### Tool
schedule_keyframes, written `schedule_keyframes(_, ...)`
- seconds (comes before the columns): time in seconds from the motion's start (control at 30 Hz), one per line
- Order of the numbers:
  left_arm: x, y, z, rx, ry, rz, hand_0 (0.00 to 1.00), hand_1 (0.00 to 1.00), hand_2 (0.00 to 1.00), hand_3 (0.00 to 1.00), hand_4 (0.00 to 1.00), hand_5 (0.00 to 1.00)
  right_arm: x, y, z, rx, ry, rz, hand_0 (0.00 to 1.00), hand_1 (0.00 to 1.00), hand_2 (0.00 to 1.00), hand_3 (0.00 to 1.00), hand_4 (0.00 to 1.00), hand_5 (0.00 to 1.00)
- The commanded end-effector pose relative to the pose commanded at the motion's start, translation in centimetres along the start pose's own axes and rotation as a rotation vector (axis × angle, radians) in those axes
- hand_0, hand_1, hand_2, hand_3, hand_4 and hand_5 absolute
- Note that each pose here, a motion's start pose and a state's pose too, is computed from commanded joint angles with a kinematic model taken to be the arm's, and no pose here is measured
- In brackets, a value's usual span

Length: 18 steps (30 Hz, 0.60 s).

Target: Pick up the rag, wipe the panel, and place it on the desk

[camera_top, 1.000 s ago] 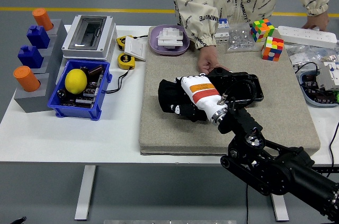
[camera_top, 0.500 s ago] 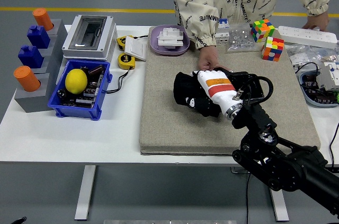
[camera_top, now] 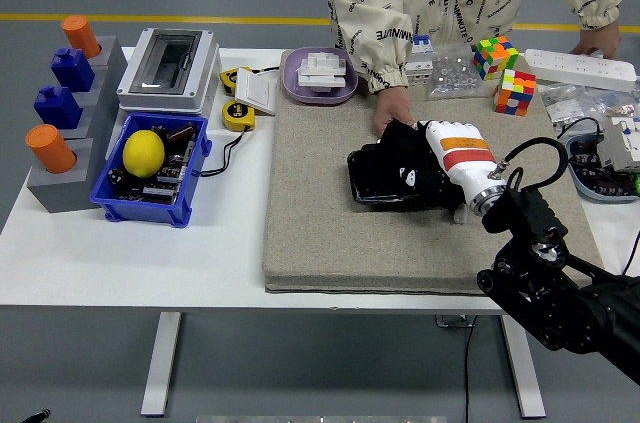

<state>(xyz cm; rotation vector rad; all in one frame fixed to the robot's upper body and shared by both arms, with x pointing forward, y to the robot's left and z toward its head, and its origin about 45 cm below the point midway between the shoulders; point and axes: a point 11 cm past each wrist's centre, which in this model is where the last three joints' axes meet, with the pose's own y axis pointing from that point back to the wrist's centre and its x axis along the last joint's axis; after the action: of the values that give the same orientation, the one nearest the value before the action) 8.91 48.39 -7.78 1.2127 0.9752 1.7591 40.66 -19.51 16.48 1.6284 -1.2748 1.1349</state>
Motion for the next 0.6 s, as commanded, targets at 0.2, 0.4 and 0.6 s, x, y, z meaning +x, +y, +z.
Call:
schedule_keyframes(0.2,0.0,0.0,0.0,0.000,0.001,0.001,0.653,0.661,0.696,0.580,0.674,0.437,0.7,0.2,1.7,-0.035,0.011,0.014,0.412,0.489,0.536,0.515,0.699,0.182)
schedule_keyframes(0.4,0.1,0.0,-0.3,0.004,0.002,0.001,0.653,0.660,0.695,0.581,0.674,0.436,1.0,0.8,3.8,-0.077,0.029,0.017,0.412,0.489,0.536,0.515,0.699,0.182)
schedule_keyframes(0.6,0.1,0.0,-0.4,0.007,0.000,0.001,0.653,0.660,0.695,0.580,0.674,0.436,1.6,1.2,5.6,-0.114,0.040,0.027,0.412,0.489,0.536,0.515,0.699,0.182)
